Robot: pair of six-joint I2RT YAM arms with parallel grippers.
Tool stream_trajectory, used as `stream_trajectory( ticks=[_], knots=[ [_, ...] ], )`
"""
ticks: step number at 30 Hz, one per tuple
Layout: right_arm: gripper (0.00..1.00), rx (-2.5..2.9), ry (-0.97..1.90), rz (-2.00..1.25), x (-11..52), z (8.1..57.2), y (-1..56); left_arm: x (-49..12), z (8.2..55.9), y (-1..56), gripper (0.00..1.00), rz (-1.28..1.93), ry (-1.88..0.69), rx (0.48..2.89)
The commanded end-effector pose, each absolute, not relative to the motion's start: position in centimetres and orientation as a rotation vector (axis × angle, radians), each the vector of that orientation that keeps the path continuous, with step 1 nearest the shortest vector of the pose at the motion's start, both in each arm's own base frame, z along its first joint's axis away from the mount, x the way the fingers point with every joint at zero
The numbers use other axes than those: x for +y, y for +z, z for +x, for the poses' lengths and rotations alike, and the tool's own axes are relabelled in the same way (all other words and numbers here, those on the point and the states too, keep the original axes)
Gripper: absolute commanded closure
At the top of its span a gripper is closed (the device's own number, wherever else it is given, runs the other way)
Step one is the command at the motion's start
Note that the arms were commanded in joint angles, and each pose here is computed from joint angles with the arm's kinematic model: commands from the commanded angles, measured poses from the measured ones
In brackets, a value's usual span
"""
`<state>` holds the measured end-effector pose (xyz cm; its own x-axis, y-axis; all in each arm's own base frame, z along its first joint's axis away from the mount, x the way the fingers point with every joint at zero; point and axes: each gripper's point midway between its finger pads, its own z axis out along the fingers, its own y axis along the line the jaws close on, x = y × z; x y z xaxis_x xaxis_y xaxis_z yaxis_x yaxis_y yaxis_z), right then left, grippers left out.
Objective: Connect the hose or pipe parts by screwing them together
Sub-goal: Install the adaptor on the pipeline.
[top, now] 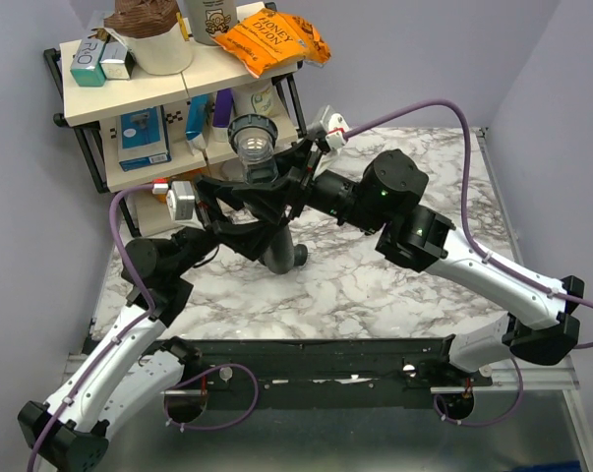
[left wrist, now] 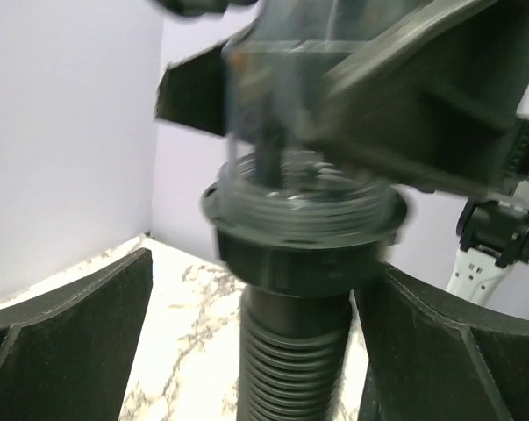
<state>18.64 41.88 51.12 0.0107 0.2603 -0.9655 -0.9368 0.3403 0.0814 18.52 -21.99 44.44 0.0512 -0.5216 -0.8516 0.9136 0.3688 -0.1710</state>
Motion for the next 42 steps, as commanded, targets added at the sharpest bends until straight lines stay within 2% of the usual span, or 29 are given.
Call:
stream_trajectory(
  ticks=[1, 20, 28, 42],
  knots=[
    [0.99, 1.111, 1.218, -0.710, 41.6, 16.7, 52.8, -22.0, 17.5, 44.6, 0.01, 0.525, -1.156, 0.964],
    [0.99, 1.124, 1.212, -0.712, 41.3, 16.7, 52.2, -21.1, 13.6, 48.3, 0.01, 0.520, -1.310, 0.871],
    [0.99, 1.122, 1.204, -0.707, 41.1, 16.7, 52.6, -21.1, 14.0, 47.9, 0.01, 0.518, -1.288, 0.883],
    [0.99, 1.114, 1.343, -0.720, 42.8, 15.5, 52.6, -21.6, 14.8, 47.4, 0.14, 0.529, -1.279, 0.879]
  ],
)
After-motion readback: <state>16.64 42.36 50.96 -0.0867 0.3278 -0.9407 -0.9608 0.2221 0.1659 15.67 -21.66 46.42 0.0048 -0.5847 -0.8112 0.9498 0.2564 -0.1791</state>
